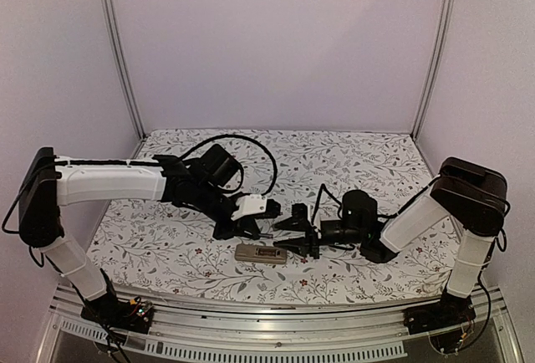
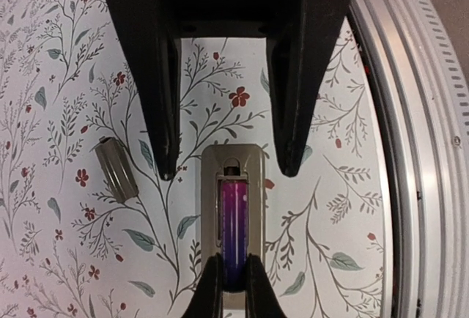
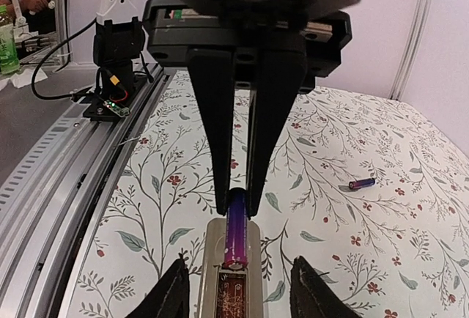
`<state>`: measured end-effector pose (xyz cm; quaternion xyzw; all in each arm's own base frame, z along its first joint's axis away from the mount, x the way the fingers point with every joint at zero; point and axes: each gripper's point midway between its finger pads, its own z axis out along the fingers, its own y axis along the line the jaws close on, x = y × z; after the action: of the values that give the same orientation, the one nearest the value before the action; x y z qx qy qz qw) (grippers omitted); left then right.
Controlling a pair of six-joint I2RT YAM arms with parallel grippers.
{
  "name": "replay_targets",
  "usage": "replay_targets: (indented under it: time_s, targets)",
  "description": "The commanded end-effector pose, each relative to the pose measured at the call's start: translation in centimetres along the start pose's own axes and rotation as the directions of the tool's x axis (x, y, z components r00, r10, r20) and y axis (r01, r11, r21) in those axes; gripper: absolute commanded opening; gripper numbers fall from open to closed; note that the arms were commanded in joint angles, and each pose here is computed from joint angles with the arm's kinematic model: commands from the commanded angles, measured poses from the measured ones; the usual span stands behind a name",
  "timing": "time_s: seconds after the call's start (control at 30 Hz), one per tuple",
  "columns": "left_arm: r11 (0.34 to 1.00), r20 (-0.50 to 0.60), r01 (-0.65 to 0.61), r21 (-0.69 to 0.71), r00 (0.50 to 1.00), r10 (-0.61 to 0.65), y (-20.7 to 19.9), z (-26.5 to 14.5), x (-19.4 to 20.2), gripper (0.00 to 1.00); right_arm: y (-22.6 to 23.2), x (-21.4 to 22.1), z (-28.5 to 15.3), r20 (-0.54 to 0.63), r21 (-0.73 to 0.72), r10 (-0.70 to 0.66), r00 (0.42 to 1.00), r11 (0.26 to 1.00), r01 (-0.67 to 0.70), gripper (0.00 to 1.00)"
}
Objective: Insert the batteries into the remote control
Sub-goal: Pass from the left arm to the right
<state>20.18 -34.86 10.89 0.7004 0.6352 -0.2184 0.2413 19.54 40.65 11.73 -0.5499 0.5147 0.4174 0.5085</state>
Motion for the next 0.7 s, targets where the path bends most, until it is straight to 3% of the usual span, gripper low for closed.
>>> replay_targets:
  time_s: [0.0,0.33,0.67]
  targets:
    - [1.000,0.026,-0.001,-0.008,1.000,0.002,0.4,-0.2,-0.6,0.00,-0.3,-0.3,0.9,0.009,-0.006,0.001,1.000,1.000,-0.001,0.44]
    - [1.000,0.039,-0.009,-0.023,0.999,0.009,0.8,0.0,-1.1,0.00,-0.1,0.9,1.8,-0.025,-0.019,0.013,1.000,1.000,-0.014,0.34]
    - [1.000,0.034,-0.003,-0.010,0.999,0.003,0.6,0.2,-0.8,0.00,0.0,0.7,1.8,-0.023,-0.025,0.006,1.000,1.000,-0.007,0.16]
